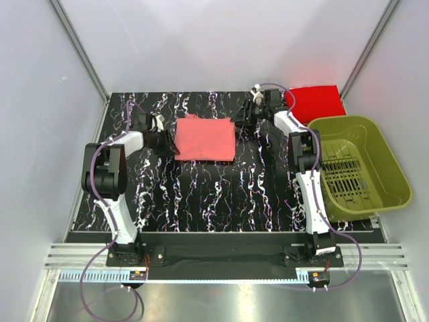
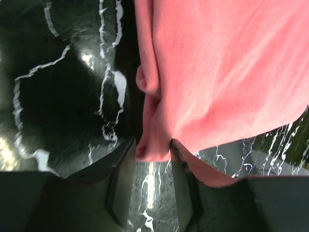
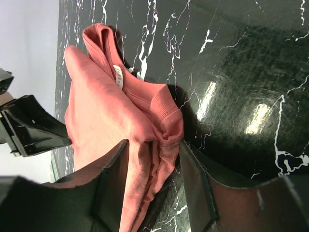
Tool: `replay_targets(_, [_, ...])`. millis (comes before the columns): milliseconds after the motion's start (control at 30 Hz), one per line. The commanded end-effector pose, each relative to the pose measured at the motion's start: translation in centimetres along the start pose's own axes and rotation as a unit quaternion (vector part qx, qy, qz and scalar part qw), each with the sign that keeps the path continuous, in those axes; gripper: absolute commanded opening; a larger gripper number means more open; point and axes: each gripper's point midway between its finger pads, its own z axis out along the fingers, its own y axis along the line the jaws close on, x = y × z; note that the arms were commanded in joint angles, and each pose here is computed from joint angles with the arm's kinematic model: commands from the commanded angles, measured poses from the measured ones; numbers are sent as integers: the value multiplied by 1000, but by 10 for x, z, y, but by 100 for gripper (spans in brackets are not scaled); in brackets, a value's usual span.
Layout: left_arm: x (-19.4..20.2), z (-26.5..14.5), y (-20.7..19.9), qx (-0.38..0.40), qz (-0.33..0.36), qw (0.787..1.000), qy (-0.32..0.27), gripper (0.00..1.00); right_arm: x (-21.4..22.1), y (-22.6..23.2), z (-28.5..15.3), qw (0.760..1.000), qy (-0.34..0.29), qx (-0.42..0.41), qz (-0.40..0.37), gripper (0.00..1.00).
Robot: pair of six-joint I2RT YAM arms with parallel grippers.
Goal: Fold and stack the t-shirts
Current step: Fold the tshirt
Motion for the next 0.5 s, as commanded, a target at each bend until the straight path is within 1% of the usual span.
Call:
replay_targets(0, [-16, -26, -6, -23, 9, 999, -33, 40, 6, -10, 6, 1000, 7, 9, 8, 54])
replay_targets(67, [-18, -30, -7, -30, 9, 999, -36, 35, 5, -9, 7, 1000, 6, 5, 8, 56])
replay_targets(100, [-21, -33, -9, -28, 10, 999, -41, 32, 6, -10, 7, 1000, 6, 4, 9, 58])
replay_targets(167, [-20, -33, -10, -27, 9, 999, -38, 32, 5, -10, 8, 1000, 4, 3, 12, 59])
replay_targets(200, [-20, -32, -10, -26, 8, 999, -35, 35, 4, -9, 8, 1000, 4, 2, 15, 59])
replay_targets(333, [-10, -24, -4, -21, 4, 1000, -19, 36, 5, -9, 9, 1000, 5, -4, 20, 59])
replay_targets(467, [-4, -14, 0, 10, -9, 1000, -6, 37, 5, -9, 10, 1000, 6, -7, 19, 59])
